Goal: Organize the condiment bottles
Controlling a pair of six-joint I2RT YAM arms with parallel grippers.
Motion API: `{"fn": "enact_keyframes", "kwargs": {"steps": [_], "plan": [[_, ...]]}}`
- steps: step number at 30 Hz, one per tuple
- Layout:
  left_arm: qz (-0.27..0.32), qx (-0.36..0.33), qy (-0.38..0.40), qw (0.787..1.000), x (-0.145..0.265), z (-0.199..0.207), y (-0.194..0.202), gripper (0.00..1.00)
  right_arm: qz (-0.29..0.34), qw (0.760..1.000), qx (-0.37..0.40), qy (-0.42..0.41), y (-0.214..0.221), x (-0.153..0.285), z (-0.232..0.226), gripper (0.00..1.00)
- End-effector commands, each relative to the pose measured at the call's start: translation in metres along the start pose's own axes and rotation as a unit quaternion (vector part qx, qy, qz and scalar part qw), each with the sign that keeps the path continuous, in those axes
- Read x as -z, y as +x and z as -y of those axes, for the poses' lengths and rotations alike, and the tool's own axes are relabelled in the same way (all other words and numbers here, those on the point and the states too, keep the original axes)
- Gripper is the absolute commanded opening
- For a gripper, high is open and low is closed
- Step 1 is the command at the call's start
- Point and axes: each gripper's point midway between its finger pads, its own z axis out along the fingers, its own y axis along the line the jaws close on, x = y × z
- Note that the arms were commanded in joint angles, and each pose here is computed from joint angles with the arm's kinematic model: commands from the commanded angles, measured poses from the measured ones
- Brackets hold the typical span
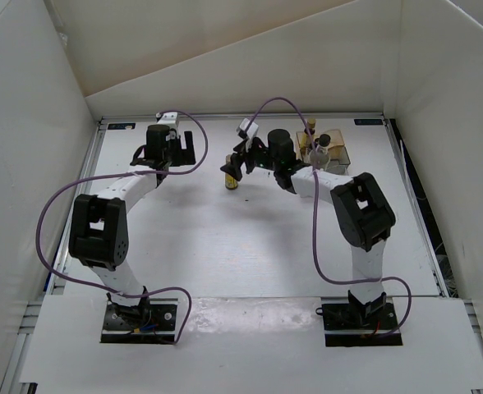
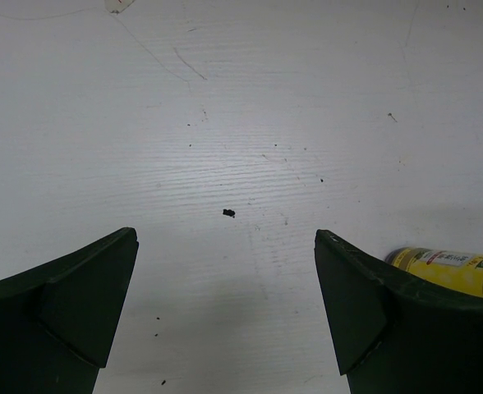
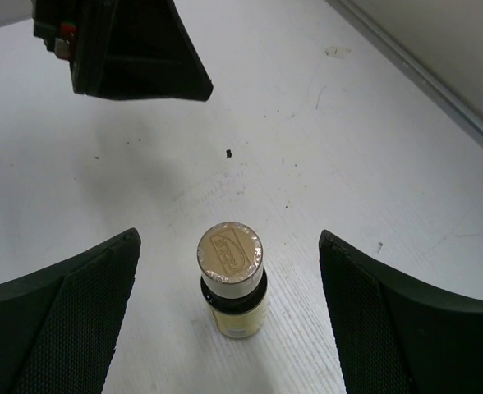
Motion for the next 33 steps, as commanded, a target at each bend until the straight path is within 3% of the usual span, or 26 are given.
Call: {"fn": "enact_keyframes", "kwargs": {"steps": [1, 24, 30, 33], "plan": [[0.029, 0.008, 0.013, 0.999, 0.013, 0.004, -0.022, 1.0, 0.014, 1.0, 0.012, -0.007, -0.016, -0.008, 0.002, 0.9], [0.025, 0.018, 0.006, 1.0, 0.009, -0.007, -0.019, 1.0, 0.003, 1.0, -0.02, -0.009, 0.004, -0.033, 0.016, 0.89], [0.023, 0.018, 0.006, 1.0, 0.007, -0.007, -0.018, 1.0, 0.004, 1.0, -0.028, -0.008, 0.005, -0.033, 0.019, 0.78], [0.021, 0.017, 0.006, 1.0, 0.007, -0.007, -0.016, 1.0, 0.004, 0.999, -0.033, -0.011, 0.007, -0.032, 0.018, 0.6]]}}
